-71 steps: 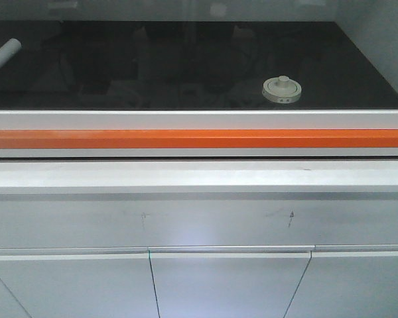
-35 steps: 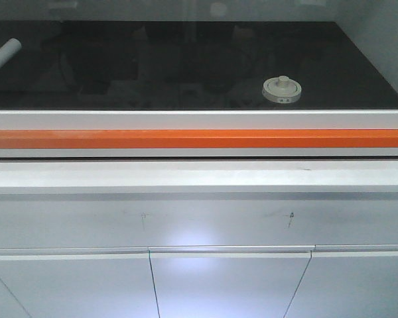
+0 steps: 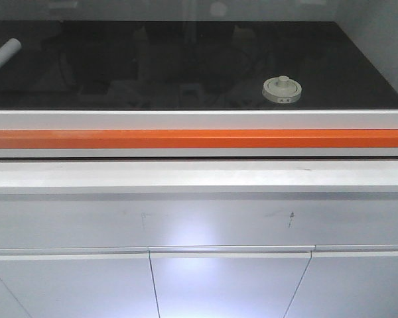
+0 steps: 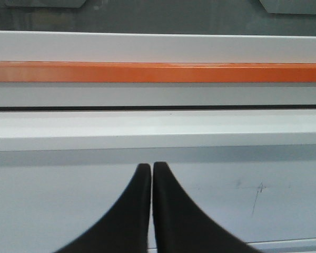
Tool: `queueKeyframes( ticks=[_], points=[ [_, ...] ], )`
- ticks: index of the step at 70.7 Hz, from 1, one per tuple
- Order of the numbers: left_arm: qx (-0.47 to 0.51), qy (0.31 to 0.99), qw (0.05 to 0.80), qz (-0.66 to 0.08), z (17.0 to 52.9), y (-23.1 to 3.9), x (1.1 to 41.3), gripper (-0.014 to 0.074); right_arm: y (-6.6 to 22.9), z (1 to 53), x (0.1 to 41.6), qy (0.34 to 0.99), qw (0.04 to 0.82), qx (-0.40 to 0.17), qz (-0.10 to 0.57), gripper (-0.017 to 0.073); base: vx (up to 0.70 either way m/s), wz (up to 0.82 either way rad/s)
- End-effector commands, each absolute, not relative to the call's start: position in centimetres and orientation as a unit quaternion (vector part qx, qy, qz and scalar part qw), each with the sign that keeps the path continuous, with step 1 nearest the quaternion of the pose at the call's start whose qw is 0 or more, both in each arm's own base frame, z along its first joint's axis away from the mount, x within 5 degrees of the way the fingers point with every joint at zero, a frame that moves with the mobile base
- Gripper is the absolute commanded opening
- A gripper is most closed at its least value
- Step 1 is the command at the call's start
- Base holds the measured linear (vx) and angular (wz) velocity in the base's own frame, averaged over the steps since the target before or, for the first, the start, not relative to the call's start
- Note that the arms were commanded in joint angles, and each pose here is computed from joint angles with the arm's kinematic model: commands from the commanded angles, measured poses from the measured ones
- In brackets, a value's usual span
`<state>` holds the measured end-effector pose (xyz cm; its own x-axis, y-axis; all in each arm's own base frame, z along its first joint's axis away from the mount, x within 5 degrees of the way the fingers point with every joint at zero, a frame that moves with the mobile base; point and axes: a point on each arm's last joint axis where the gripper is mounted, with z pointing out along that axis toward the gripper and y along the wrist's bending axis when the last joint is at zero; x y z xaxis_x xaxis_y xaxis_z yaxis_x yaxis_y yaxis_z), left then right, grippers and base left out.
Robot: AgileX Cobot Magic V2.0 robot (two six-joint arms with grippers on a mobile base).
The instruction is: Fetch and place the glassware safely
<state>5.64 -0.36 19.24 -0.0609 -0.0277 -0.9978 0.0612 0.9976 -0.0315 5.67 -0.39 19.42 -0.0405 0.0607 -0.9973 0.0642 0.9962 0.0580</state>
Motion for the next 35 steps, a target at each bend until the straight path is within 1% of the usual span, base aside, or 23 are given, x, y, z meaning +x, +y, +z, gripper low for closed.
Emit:
queueKeyframes(
  ticks=[1, 4, 10, 13, 20, 26, 32, 35],
  points=[
    [0.004, 0.684, 0.729, -0.042, 19.7, -0.4, 5.7, -0.0007, -0.3, 20.2, 5.6, 0.672, 0.739, 0.033, -0.001, -0.0004, 0.0, 0.0],
    [0.004, 0.665, 0.746, -0.043, 20.1, -0.3, 5.6, -0.0007, -0.2, 20.6, 5.6, 0.657, 0.753, 0.031, 0.0, -0.0004, 0.0, 0.0],
    [-0.001, 0.611, 0.79, -0.049, 21.7, -0.3, 5.3, -0.0007, -0.1, 21.8, 5.3, 0.606, 0.795, 0.023, 0.006, -0.0004, 0.0, 0.0],
    [-0.009, 0.58, 0.813, -0.059, 22.8, -0.3, 5.1, -0.0007, 0.0, 22.6, 5.1, 0.576, 0.817, 0.021, 0.011, -0.0004, 0.0, 0.0],
    [-0.02, 0.525, 0.847, -0.08, 25.9, -0.2, 4.2, -0.0007, 0.0, 24.9, 4.5, 0.544, 0.838, 0.027, 0.024, -0.0004, 0.0, 0.0],
    [-0.019, 0.5, 0.862, -0.081, 29.9, -0.2, 3.4, -0.0007, 0.0, 27.7, 3.7, 0.526, 0.85, 0.027, 0.022, -0.0004, 0.0, 0.0],
    [-0.016, 0.497, 0.864, -0.079, 34.2, -0.2, 3.1, -0.0007, 0.0, 31.0, 2.8, 0.515, 0.856, 0.03, 0.019, -0.0004, 0.0, 0.0],
    [-0.015, 0.506, 0.859, -0.078, 35.9, -0.2, 3.5, -0.0007, 0.0, 32.8, 2.5, 0.516, 0.856, 0.031, 0.017, -0.0004, 0.0, 0.0]
  ],
)
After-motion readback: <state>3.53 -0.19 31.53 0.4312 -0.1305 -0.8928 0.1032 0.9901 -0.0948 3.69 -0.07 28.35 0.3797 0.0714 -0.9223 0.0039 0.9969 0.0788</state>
